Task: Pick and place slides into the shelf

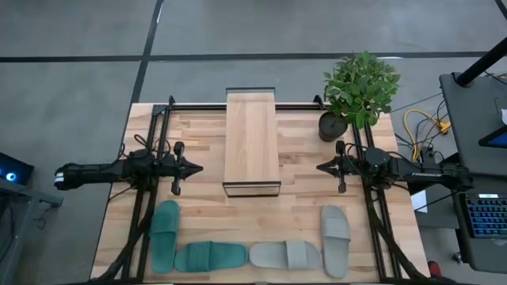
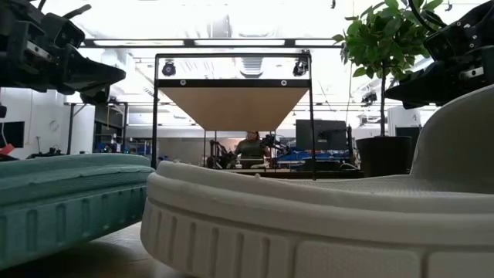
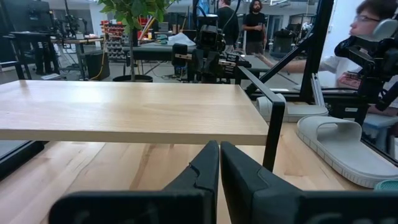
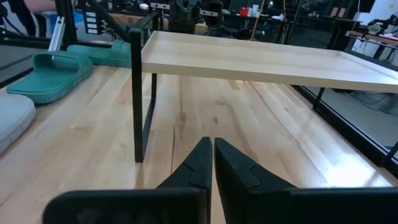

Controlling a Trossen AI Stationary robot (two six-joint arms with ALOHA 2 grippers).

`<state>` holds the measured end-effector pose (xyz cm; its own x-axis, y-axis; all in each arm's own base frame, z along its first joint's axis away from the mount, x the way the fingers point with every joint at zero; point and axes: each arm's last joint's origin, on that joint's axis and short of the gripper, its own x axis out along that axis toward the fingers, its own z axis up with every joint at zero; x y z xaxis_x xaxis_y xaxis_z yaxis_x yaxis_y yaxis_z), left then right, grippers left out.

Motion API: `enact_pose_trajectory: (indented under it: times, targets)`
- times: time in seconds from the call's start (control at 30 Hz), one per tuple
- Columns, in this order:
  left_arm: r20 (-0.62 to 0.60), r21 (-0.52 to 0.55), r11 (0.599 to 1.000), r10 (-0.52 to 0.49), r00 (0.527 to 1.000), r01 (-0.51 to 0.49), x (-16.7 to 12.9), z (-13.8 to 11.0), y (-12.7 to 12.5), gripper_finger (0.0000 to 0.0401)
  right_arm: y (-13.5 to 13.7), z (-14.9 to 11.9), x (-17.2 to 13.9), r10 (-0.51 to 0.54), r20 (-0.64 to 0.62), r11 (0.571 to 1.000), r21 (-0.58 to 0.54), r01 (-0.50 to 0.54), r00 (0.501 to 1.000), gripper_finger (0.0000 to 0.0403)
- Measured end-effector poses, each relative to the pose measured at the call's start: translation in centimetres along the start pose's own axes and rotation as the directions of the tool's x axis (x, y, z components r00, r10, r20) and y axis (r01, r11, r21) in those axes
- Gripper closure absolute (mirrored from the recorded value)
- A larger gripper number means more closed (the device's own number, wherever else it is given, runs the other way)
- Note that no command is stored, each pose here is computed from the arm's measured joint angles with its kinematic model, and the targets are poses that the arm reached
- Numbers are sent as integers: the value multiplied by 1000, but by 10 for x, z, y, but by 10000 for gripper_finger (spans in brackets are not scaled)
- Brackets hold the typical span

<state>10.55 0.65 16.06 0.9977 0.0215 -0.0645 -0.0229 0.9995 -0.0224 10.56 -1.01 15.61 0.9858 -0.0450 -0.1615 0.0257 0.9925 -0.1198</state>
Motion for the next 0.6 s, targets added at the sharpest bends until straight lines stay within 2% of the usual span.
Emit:
enact_pose_trajectory:
  times: [0.6]
  targets:
    - [0, 0, 1000, -3, 1000, 3, 0, 0, 0, 401, 0, 0, 0, 0, 0, 1000, 4, 0, 1000, 394]
